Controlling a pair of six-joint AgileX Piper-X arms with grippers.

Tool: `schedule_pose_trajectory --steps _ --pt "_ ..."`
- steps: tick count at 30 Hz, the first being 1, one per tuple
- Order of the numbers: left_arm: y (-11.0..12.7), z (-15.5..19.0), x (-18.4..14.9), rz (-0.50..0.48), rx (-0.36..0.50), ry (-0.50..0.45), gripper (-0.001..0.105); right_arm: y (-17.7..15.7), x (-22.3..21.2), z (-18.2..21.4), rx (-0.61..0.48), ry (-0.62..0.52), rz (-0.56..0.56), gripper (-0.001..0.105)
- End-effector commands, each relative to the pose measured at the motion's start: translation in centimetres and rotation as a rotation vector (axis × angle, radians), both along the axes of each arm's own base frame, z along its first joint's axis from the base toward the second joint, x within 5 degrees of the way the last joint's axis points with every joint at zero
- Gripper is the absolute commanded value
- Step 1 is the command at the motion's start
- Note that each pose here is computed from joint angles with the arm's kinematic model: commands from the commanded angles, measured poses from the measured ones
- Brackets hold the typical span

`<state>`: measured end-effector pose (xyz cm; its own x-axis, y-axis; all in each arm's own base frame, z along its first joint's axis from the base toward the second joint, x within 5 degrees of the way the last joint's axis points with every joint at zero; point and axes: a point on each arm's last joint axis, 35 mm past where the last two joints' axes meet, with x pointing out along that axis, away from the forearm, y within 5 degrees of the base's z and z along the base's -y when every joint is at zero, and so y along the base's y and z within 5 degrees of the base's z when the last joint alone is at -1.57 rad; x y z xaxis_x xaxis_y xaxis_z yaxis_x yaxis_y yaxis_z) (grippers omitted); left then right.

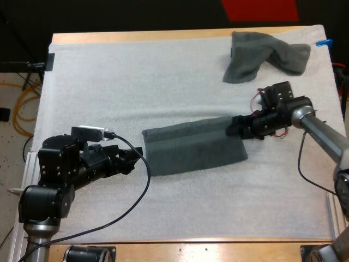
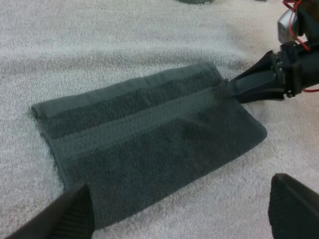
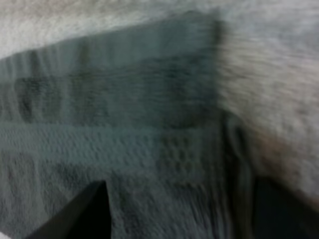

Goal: Pick towel from pile fold and stack

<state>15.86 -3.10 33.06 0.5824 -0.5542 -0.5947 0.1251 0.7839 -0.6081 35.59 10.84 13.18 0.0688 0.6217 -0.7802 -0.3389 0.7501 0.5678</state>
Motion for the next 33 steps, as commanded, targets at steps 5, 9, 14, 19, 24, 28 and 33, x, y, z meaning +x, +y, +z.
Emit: schedule_pose_trajectory --steps 5,9,14,19,24,28,33 --pt "-0.2 0.3 0.0 -0.035 -0.042 0.002 0.07 1.7 -0.5 -0.8 -0.075 -0.01 0.041 0.058" --pt "-0.3 0.3 -0.1 -0.054 -0.06 0.015 0.07 2.4 -0.9 -0.9 -0.108 -0.004 0.058 0.058" --pt "-0.3 0.2 -0.1 -0.054 -0.06 0.016 0.07 2.8 -1.3 -0.9 -0.11 0.005 0.093 0.04" --pt "-0.3 0.2 -0.1 -0.057 -0.062 0.017 0.07 2.8 -1.4 -1.0 -0.12 0.018 0.093 0.0" --pt "-0.3 0.3 -0.2 -0.064 -0.069 0.017 0.07 2.1 -1.8 0.8 -0.278 -0.055 0.102 0.0" --pt "-0.3 0.3 -0.2 -0.064 -0.069 0.017 0.07 0.8 -2.7 3.6 -0.535 -0.162 0.159 0.0" --pt "-0.3 0.3 -0.2 -0.064 -0.069 0.017 0.07 -0.9 -3.6 7.1 -0.915 -0.301 0.215 0.0"
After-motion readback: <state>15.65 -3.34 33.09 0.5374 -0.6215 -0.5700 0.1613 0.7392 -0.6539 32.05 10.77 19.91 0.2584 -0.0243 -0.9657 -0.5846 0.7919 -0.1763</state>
